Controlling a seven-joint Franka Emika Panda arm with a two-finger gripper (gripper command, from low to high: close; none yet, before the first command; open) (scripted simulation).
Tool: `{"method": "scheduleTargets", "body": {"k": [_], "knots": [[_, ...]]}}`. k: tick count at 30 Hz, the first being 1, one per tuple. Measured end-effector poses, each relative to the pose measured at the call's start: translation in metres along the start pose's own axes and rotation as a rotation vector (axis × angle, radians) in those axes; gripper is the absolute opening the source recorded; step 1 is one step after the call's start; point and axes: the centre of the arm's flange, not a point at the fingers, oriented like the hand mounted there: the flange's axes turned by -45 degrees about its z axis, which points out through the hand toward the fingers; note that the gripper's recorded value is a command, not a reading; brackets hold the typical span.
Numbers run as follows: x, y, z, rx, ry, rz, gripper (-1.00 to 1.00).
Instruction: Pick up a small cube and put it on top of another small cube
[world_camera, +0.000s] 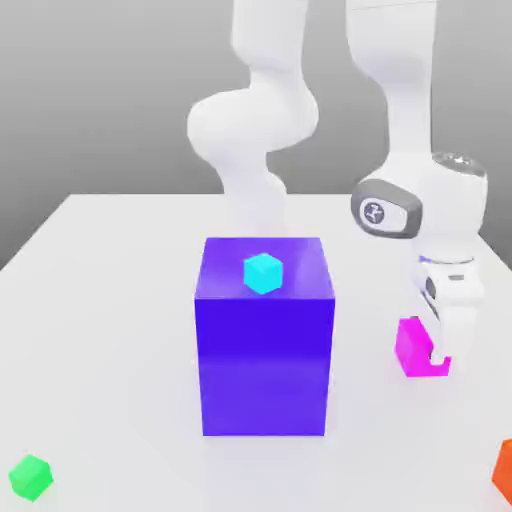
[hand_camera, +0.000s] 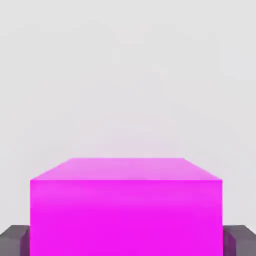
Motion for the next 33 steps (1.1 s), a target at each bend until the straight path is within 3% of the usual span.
{"method": "scheduleTargets", "body": {"k": [4,12,15,24,33], "knots": [[0.000,0.000,0.001,0.000,-0.001,0.000,-1.00],[0.005,0.000,-0.058,-0.003,0.000,-0.027,-1.00],[-0.023,0.062,-0.065,0.009,0.009,0.143,-1.00],[-0.226,0.224,-0.071,0.041,0.023,0.843,-1.00],[-0.449,0.234,-0.086,0.018,0.011,1.374,-1.00]]}}
